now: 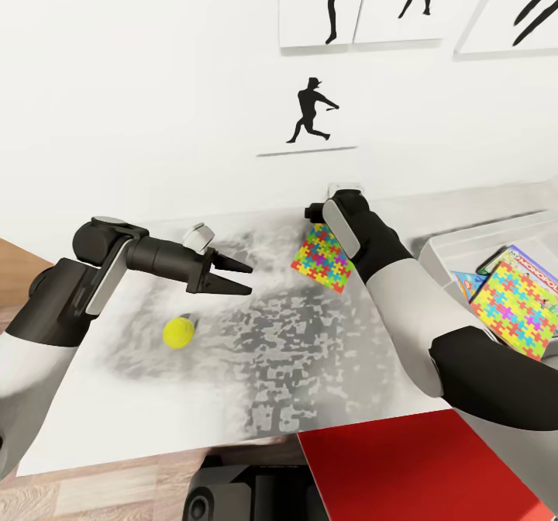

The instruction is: Put all the toys in the child's room - the three board games (two on the bed and one on the table), the two jigsaw puzzles on the table, and the tennis ball on the table - inside the toy box on the table in the child's room.

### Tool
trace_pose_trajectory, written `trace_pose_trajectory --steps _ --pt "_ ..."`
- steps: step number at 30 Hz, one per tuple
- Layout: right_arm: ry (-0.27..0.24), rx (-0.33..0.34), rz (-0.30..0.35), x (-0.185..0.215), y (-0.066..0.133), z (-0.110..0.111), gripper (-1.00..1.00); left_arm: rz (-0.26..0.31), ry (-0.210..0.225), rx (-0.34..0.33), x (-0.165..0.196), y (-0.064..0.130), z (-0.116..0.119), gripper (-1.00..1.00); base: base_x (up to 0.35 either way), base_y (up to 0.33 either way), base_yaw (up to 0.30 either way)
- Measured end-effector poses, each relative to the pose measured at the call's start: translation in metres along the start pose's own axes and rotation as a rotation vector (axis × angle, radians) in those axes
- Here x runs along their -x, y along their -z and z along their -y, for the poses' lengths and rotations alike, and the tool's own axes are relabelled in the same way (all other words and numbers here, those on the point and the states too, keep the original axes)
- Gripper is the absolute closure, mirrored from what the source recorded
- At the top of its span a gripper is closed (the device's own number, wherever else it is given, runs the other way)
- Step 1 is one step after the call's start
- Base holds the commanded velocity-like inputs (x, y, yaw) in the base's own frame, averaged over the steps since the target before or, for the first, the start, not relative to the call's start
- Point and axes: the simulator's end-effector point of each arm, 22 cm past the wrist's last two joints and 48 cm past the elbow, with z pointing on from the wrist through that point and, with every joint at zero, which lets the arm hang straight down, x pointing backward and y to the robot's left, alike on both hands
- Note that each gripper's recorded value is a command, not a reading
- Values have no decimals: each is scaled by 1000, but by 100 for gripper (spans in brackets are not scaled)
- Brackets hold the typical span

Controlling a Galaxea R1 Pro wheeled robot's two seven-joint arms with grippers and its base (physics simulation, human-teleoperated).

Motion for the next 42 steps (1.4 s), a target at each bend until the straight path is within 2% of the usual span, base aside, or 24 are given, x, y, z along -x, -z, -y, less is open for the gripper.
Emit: trace_pose_trajectory --steps 34,42 --pt "5 -6 -45 -32 -31 4 -100 -11 47 -16 -19 -9 -21 -100 0 0 0" --pt "5 -6 -49 -34 -33 4 -100 -11 50 -16 -21 -9 -23 -100 -47 0 0"
